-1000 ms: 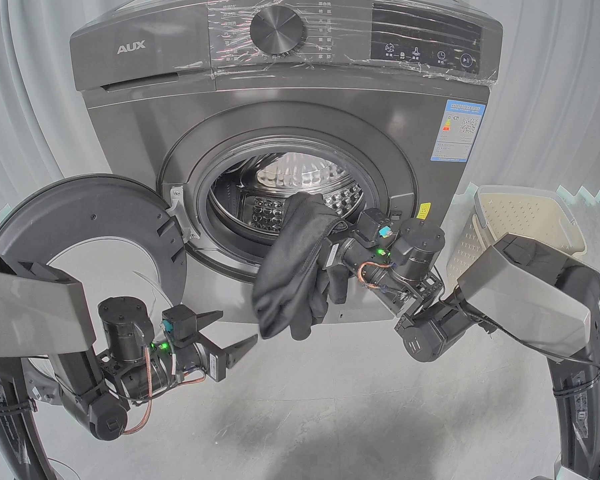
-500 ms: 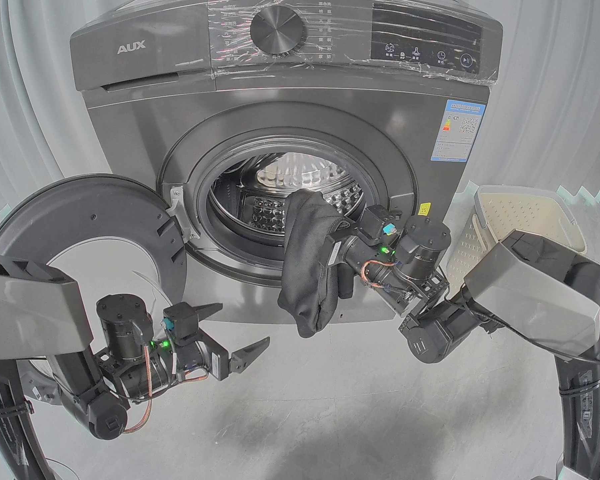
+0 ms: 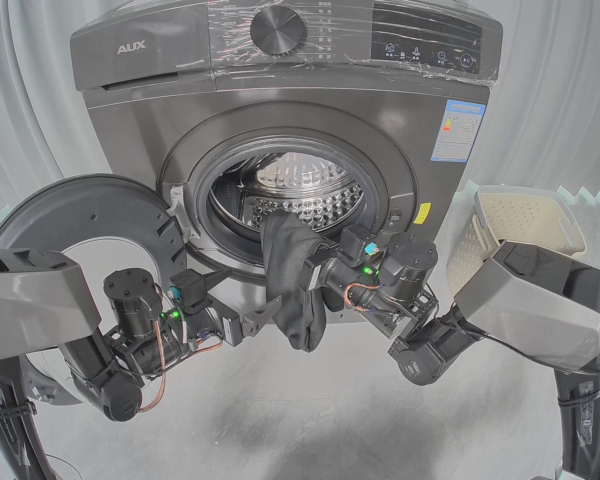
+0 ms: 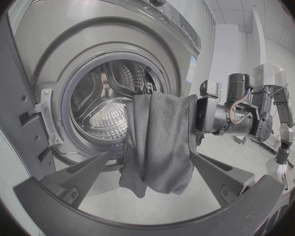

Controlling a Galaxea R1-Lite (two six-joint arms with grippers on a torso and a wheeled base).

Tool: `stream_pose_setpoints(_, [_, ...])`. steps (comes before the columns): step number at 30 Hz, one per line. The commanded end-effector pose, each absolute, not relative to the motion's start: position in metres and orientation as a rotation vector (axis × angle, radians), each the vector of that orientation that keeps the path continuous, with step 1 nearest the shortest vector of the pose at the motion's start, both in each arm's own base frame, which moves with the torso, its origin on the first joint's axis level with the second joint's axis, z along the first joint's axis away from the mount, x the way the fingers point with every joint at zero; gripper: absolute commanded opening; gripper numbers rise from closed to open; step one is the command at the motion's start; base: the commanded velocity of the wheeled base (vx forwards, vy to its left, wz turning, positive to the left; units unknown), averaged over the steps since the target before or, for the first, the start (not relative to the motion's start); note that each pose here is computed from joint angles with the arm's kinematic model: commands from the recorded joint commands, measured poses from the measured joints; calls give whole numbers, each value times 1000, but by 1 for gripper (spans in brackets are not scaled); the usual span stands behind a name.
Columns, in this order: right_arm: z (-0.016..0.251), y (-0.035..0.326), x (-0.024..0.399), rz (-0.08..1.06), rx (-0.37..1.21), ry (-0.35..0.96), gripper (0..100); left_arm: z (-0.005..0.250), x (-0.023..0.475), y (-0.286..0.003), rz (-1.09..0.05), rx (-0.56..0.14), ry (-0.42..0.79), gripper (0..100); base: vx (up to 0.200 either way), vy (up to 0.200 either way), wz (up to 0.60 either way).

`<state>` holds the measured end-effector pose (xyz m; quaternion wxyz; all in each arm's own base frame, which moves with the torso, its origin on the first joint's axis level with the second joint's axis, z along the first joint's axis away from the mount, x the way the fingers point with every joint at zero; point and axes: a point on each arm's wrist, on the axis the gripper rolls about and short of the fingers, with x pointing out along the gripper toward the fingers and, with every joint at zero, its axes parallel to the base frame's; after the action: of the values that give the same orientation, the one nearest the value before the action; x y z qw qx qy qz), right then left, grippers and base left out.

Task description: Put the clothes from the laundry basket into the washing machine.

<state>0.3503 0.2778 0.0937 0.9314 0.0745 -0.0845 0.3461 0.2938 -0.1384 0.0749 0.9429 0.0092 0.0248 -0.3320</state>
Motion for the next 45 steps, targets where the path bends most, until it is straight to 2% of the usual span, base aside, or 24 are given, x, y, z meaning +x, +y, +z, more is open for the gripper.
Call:
stream_pose_setpoints(1, [95, 286, 343, 733, 155, -172, 0, 68, 297, -141, -680, 19, 67, 100, 0, 0, 0])
stream_pose_setpoints(16, [106, 308, 316, 810, 171, -182, 0, 49, 323, -151, -674, 18, 64, 100, 0, 0, 0])
stream_pose_setpoints(31, [109, 301, 286, 850, 168, -136, 0, 34, 354, -157, -635, 13, 26, 100, 0, 0, 0])
stream_pose_setpoints(44, [110, 302, 280, 860, 175, -132, 0, 32, 364, -157, -621, 11, 6, 100, 0, 0, 0])
stream_pose_setpoints(45, [110, 302, 280, 860, 175, -132, 0, 33, 365, -158, -623, 12, -1, 0, 0, 0, 0])
